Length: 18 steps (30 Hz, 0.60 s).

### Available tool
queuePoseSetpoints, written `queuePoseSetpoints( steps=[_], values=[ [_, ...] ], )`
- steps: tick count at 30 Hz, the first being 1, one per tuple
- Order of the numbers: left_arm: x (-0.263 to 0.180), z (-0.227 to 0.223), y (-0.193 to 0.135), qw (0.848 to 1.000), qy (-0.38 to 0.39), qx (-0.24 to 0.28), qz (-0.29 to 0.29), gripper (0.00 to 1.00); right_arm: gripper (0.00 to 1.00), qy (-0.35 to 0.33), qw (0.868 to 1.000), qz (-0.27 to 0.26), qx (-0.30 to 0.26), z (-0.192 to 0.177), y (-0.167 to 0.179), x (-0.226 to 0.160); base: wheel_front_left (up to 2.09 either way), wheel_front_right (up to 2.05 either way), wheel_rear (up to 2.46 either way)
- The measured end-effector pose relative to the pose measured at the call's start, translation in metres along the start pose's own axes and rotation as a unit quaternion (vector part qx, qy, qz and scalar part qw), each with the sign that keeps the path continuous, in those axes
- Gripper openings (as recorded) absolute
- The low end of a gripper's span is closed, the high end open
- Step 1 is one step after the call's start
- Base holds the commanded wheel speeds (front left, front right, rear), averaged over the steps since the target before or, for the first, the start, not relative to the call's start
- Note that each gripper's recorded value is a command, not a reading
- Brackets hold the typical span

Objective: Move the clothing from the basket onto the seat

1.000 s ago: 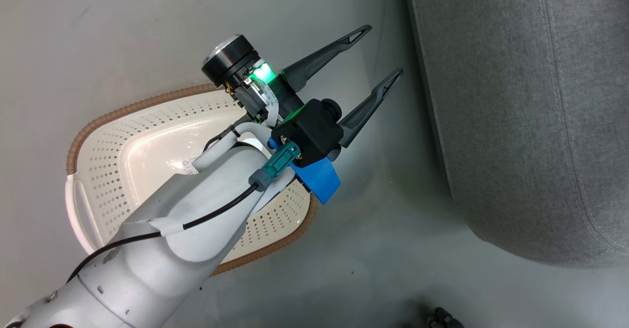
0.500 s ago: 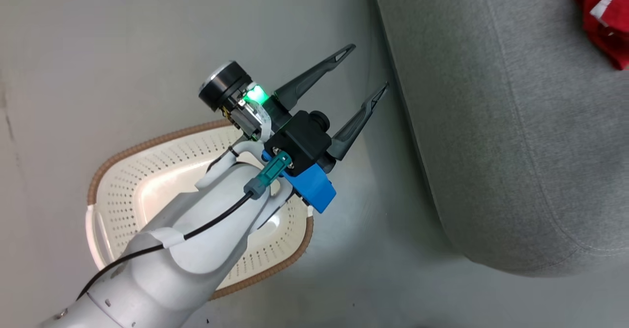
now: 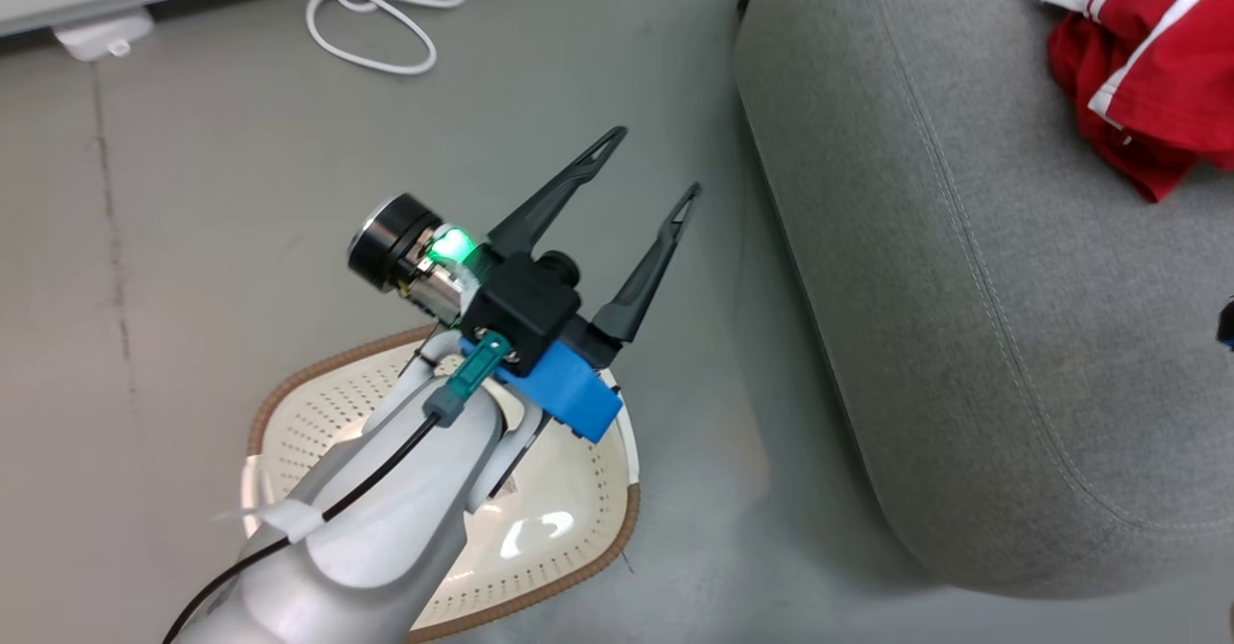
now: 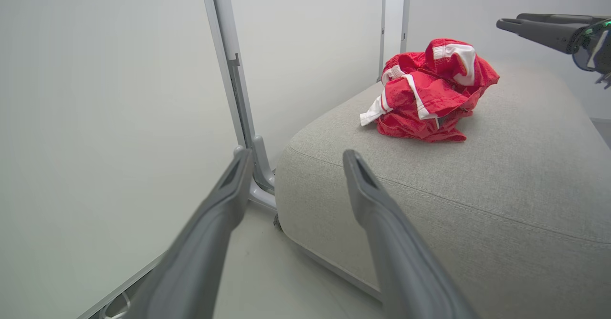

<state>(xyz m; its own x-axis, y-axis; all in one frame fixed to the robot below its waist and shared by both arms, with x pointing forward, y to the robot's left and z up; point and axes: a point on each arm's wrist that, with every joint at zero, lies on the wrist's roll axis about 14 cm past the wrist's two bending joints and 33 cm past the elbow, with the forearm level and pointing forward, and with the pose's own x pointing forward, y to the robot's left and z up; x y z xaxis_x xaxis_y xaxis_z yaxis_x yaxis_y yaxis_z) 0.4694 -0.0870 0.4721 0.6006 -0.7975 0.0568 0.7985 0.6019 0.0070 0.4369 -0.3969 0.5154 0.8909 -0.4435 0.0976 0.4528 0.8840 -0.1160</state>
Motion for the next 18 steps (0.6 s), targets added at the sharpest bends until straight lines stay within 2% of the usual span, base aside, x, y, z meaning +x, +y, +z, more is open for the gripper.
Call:
queuePoseSetpoints(
  steps=[10, 18],
  values=[
    [-0.051, 0.022, 0.047, 0.993, -0.008, 0.001, 0.121, 1.0, 1.0, -0.055, 0.992, 0.105, 0.044, 0.036, 0.082, -0.01, 0.0, 0.0, 0.0],
    [-0.105, 0.041, 0.087, 0.973, -0.022, 0.007, 0.229, 1.0, 1.0, -0.081, 0.978, 0.175, 0.076, 0.058, 0.139, -0.022, 0.0, 0.0, 0.0]
  ],
)
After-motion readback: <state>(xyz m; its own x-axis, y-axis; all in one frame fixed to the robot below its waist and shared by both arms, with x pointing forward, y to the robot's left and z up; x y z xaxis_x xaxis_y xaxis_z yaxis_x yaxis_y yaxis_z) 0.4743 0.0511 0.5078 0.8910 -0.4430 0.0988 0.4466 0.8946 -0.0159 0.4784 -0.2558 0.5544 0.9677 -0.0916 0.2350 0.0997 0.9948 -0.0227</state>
